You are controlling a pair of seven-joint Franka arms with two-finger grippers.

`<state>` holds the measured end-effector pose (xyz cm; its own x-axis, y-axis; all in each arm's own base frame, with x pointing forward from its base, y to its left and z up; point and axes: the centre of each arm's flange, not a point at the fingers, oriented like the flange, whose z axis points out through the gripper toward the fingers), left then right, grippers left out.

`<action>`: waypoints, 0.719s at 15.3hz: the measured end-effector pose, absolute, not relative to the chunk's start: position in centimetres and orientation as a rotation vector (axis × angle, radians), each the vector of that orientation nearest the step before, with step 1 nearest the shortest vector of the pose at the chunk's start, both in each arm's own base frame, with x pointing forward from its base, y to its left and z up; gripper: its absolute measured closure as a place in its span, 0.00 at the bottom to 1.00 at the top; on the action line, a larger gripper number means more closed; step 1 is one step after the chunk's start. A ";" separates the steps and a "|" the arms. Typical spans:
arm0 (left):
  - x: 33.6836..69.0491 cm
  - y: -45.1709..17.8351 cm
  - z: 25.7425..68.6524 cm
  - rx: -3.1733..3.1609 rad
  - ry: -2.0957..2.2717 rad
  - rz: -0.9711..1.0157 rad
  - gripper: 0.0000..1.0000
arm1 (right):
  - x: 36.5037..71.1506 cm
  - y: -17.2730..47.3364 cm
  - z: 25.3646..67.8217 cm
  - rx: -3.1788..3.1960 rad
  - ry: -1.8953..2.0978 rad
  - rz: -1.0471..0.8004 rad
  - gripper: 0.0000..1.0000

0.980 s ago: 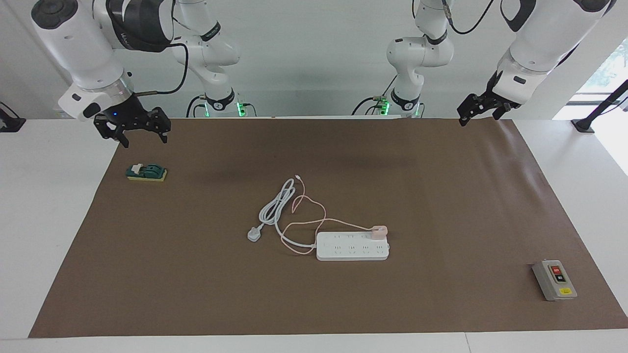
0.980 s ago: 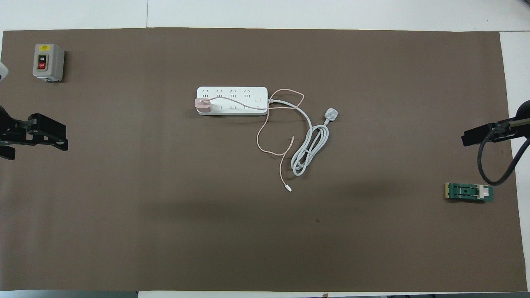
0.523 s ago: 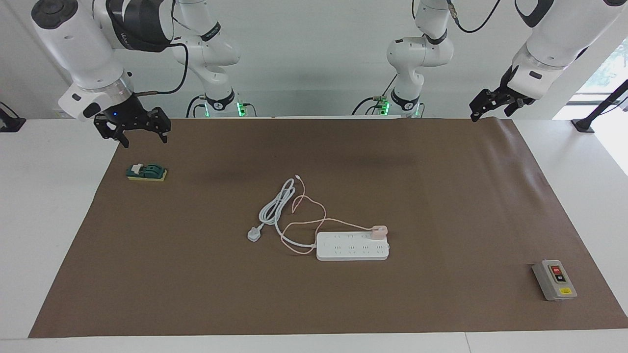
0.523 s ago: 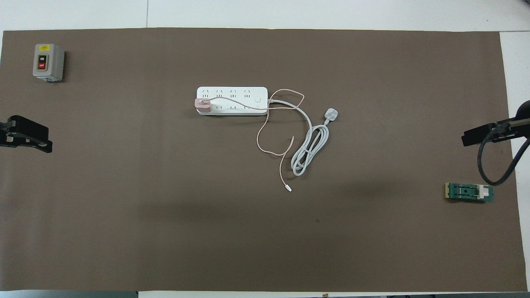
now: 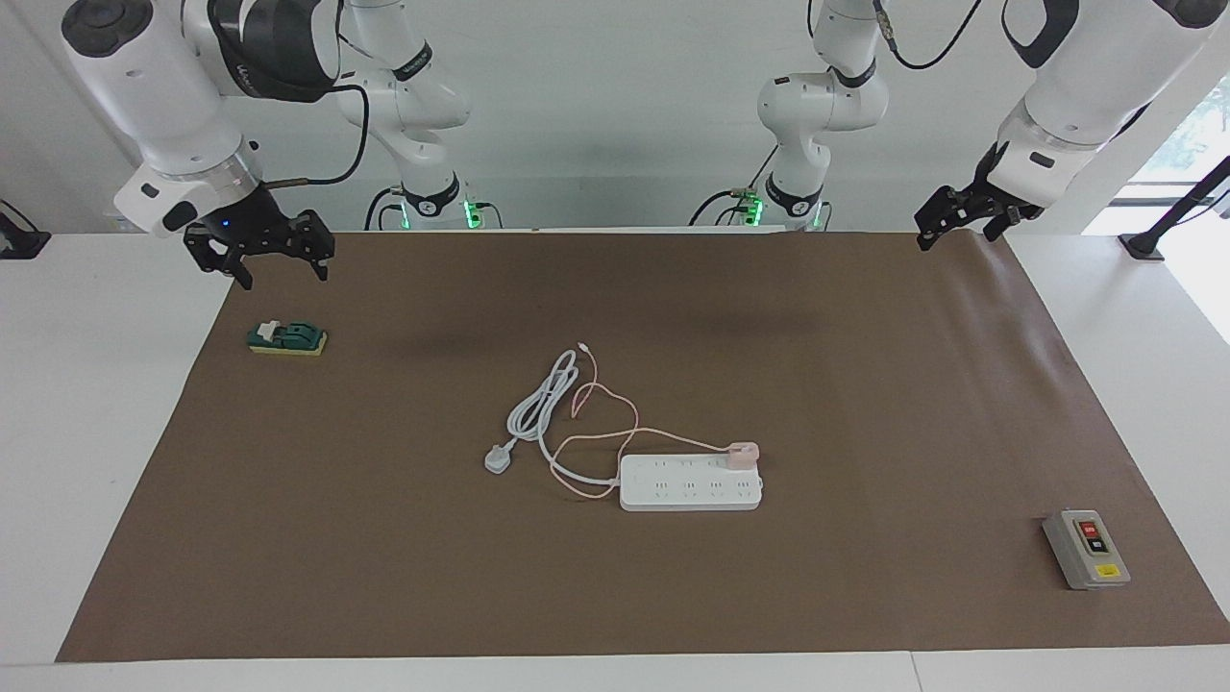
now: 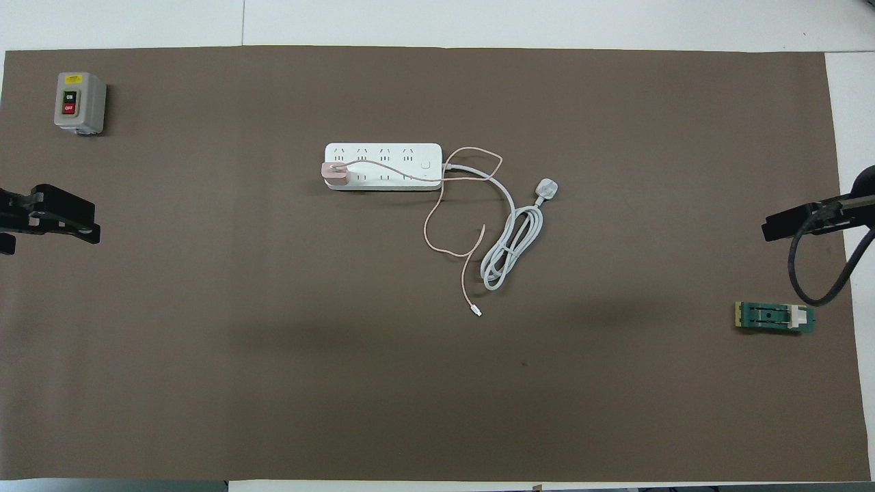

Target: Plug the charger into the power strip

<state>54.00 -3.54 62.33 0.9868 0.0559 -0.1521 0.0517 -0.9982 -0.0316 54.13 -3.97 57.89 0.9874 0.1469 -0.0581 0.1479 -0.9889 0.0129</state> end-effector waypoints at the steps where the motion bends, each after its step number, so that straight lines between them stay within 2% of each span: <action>1: 54.0 -3.5 62.1 -3.105 -0.059 0.243 0.00 | 54.1 -4.0 57.9 3.115 0.231 -0.089 0.00; 11: 54.8 -3.2 60.1 -3.111 0.004 0.238 0.00 | 54.1 -4.0 57.9 3.115 0.231 -0.089 0.00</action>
